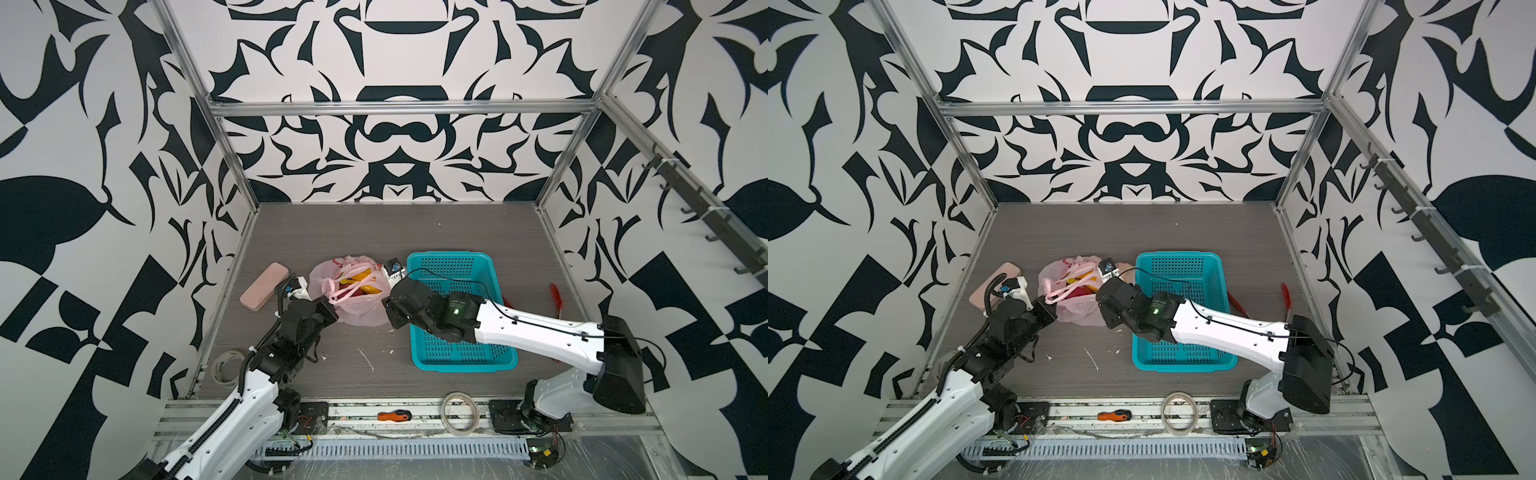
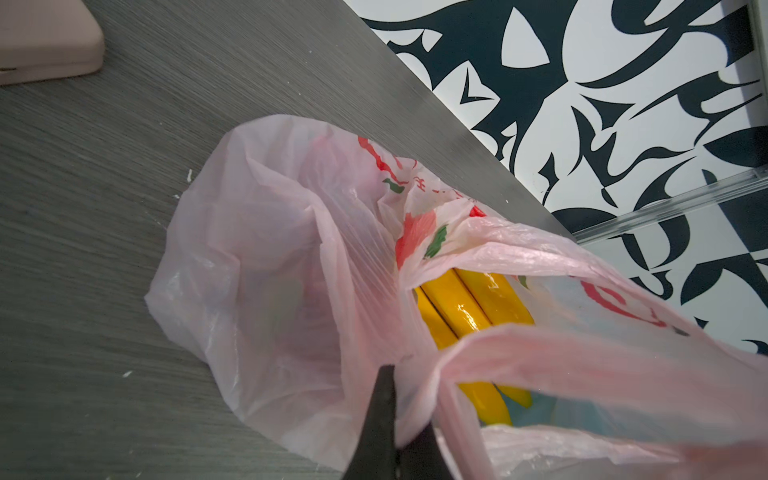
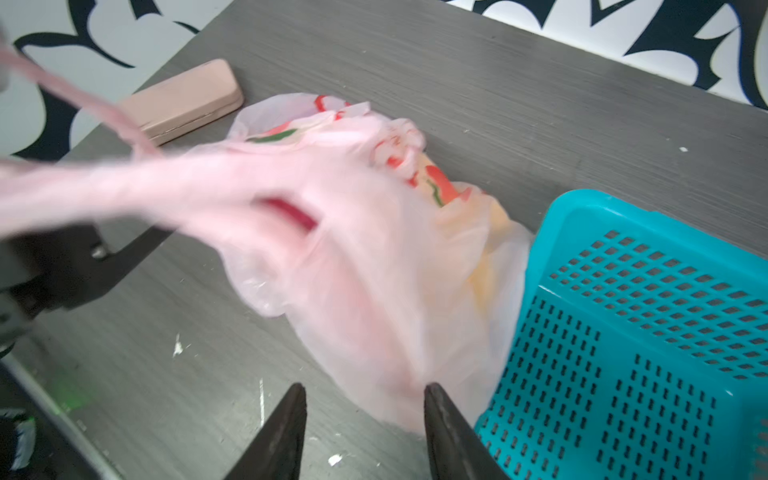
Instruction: Untie the knot of the plastic bag and take out the fruit
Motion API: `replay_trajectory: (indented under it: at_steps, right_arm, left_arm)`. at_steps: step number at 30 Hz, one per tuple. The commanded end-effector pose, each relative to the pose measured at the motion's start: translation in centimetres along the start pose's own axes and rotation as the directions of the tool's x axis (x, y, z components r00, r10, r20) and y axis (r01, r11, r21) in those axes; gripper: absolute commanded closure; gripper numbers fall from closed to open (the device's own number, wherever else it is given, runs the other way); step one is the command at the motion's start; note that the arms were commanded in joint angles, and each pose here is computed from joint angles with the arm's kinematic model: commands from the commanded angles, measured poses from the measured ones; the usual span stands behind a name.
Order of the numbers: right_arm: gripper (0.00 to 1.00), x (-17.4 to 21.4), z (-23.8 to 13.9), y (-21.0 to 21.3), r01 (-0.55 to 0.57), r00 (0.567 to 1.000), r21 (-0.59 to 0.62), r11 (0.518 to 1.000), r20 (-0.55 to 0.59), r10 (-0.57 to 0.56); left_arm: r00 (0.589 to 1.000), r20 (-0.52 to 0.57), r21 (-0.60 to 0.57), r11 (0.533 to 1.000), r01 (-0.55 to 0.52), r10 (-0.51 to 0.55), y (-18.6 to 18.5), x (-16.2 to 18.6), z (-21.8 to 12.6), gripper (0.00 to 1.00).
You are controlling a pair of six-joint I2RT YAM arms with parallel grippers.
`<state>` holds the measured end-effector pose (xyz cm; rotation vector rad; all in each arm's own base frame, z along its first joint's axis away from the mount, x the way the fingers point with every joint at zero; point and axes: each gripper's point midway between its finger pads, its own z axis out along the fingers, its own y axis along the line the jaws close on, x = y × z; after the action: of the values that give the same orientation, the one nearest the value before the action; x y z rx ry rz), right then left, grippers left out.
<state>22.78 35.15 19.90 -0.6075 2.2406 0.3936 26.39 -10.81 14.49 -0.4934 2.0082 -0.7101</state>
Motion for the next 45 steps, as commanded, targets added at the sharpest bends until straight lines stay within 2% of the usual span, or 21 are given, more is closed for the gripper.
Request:
replay_trajectory:
  at_steps: [1, 9, 15, 21, 25, 32, 41, 45]
  right_arm:
    - [0.53, -1.1, -1.9, 0.9, -0.046, 0.998, 0.005, 0.999, 0.045, 0.046]
    - [0.63, -0.6, -2.1, 3.9, -0.055, 0.996, -0.028, 0.998, 0.071, 0.057]
    - [0.7, -3.2, -0.4, 5.8, -0.058, 0.989, -0.033, 0.998, 0.131, 0.062]
    - [0.74, -5.1, 2.9, 7.4, -0.014, 0.992, -0.005, 1.0, 0.125, 0.014]
    - [0.77, -5.8, 5.5, 7.4, -0.036, 0.993, -0.003, 0.999, 0.112, 0.036]
    - [0.78, -6.6, 9.4, 7.0, -0.057, 0.994, 0.035, 0.998, 0.092, 0.053]
    - [0.78, -7.7, 11.5, 6.6, -0.102, 0.99, 0.055, 0.993, 0.107, 0.096]
    - [0.74, -7.7, 12.4, 6.0, -0.14, 0.986, 0.066, 0.988, 0.102, 0.133]
  left_arm:
    - [0.999, 0.033, 0.025, 0.999, 0.025, -0.026, -0.3, -0.5, 0.1, 1.0]
    - [0.999, 0.031, 0.06, 0.998, 0.033, -0.034, -0.9, -0.5, 0.2, 1.0]
    - [0.999, 0.024, 0.072, 0.997, 0.04, -0.042, -0.6, 0.0, -0.2, 1.0]
    - [0.998, 0.036, 0.072, 0.996, 0.048, -0.05, 0.0, 0.2, -1.0, 1.0]
    - [0.997, 0.055, 0.072, 0.997, 0.043, -0.047, 0.3, 0.0, -1.6, 1.0]
    - [0.996, 0.07, 0.076, 0.996, 0.049, -0.054, 0.8, 0.1, -1.9, 1.0]
    - [0.996, 0.072, 0.084, 0.995, 0.054, -0.06, 1.0, 0.4, -1.7, 1.0]
    - [0.995, 0.08, 0.101, 0.993, 0.057, -0.065, 0.7, 0.2, -1.7, 1.0]
